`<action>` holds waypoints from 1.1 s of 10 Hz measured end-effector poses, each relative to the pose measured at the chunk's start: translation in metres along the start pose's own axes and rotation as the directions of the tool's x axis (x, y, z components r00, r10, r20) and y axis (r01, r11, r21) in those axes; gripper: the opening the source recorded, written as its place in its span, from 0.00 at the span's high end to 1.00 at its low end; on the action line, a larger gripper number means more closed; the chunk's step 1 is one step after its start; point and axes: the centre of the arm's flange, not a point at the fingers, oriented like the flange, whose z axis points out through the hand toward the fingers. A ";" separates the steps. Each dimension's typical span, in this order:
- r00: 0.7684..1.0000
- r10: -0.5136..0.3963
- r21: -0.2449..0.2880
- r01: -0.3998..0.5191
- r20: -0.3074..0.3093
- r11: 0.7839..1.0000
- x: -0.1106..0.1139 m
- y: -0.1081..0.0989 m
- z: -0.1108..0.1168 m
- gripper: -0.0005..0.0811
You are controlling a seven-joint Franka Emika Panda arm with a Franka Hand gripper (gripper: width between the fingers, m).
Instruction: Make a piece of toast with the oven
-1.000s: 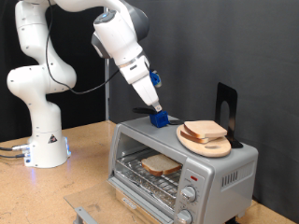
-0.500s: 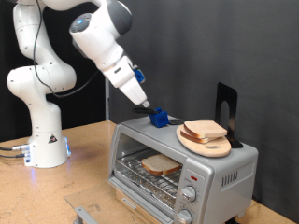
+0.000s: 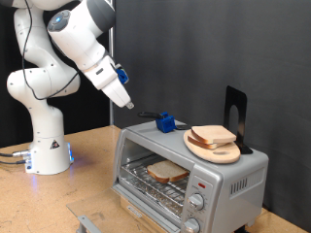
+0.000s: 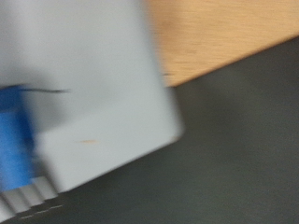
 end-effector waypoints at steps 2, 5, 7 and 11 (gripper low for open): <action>0.986 0.149 0.177 -0.160 0.070 0.971 -0.012 0.004 -0.007 0.01; 0.928 0.361 0.354 -0.310 -0.088 0.882 -0.029 0.030 -0.032 0.01; 0.920 0.392 0.359 -0.359 -0.018 0.861 -0.031 0.027 -0.028 0.01; 0.699 0.713 0.504 -0.597 -0.055 0.624 -0.042 0.059 -0.045 0.01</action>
